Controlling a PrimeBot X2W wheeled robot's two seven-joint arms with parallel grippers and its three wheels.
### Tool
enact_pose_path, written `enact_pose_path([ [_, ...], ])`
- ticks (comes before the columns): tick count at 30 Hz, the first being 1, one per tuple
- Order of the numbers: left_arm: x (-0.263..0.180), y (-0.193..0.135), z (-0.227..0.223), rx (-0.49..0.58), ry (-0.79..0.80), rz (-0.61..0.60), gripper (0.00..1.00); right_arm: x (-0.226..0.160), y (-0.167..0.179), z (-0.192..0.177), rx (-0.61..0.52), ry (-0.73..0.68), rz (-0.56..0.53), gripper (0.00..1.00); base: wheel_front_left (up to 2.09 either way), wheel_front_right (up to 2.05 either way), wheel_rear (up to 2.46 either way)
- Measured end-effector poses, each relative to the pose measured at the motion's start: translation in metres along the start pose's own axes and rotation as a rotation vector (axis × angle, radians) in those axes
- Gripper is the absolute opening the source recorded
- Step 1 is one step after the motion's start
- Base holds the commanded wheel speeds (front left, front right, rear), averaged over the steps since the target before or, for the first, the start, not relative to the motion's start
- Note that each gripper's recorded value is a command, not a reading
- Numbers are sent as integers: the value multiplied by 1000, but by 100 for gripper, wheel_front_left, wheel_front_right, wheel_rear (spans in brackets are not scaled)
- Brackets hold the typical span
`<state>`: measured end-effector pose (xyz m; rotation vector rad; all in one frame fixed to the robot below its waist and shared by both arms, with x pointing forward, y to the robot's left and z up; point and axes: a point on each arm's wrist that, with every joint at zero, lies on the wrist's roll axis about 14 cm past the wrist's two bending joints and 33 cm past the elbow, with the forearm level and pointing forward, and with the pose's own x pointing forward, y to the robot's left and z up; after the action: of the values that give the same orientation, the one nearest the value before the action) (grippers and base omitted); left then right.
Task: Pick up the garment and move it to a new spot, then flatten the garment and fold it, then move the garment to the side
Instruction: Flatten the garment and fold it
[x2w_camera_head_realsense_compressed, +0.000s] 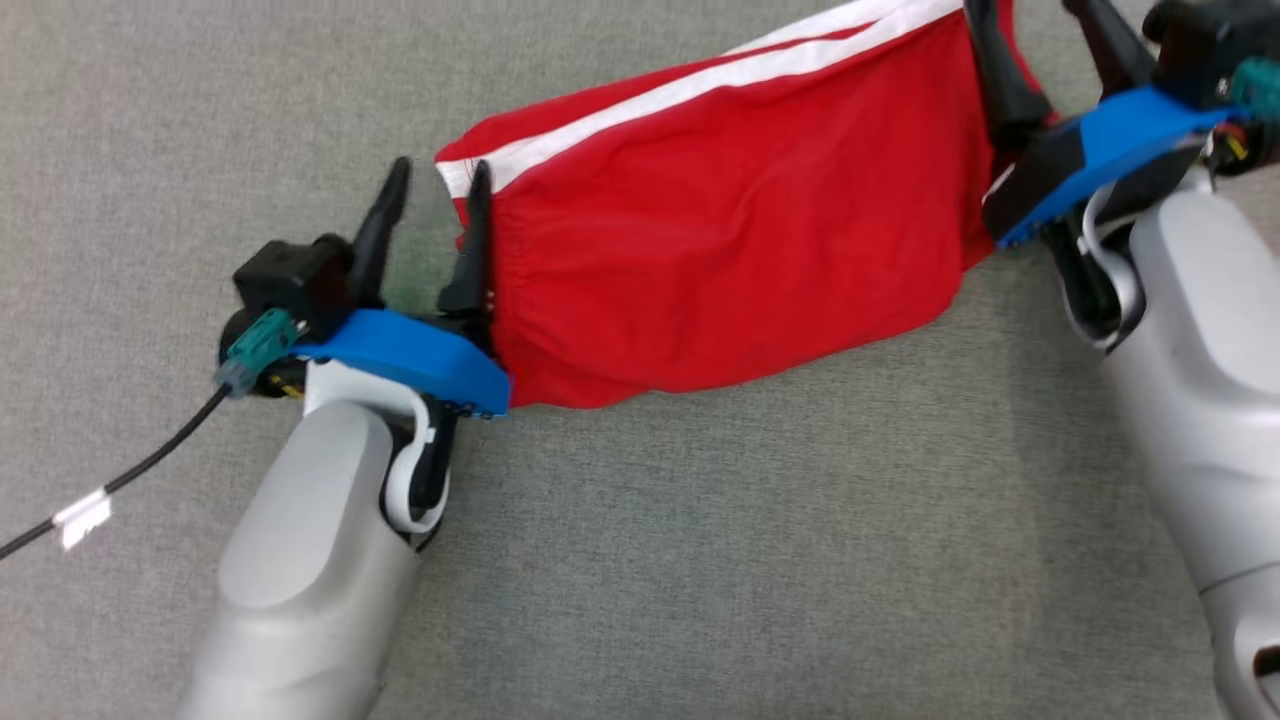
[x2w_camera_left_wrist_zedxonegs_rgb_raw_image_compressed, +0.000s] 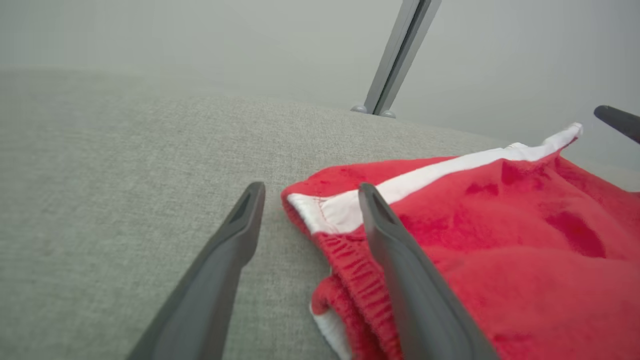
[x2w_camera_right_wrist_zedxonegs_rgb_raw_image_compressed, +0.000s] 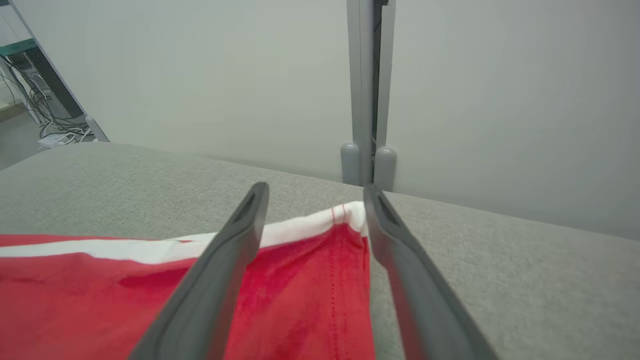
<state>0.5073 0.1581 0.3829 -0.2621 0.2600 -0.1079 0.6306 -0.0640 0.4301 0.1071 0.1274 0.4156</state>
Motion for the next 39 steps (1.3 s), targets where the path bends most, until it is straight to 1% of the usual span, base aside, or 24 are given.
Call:
enact_pose_path([
  [4,-9,4,29,74,-93,36,100,-23,-2,9,-14,-44,-18,100,0,0,0],
  [6,-14,-3,48,106,-159,29,100,-36,-6,20,-15,-81,-39,100,0,0,0],
  [10,-30,-9,60,148,-206,20,100,-70,-12,46,-18,-171,-89,100,0,0,0],
  [12,-36,-12,66,173,-223,7,100,-90,-15,49,-18,-188,-120,100,0,0,0],
  [17,-50,-24,67,210,-228,-32,100,-141,-22,53,-12,-213,-207,100,0,0,0],
  [21,-60,-30,66,238,-225,-54,100,-178,-21,51,-6,-212,-259,100,0,0,0],
  [26,-76,-33,63,257,-217,-63,100,-216,-17,50,-4,-197,-301,100,0,0,0],
  [32,-96,-33,57,248,-197,-41,100,-246,-8,56,-4,-189,-321,100,0,0,0],
  [39,-107,-30,53,236,-180,-18,100,-255,-5,57,3,-176,-327,100,0,0,0],
])
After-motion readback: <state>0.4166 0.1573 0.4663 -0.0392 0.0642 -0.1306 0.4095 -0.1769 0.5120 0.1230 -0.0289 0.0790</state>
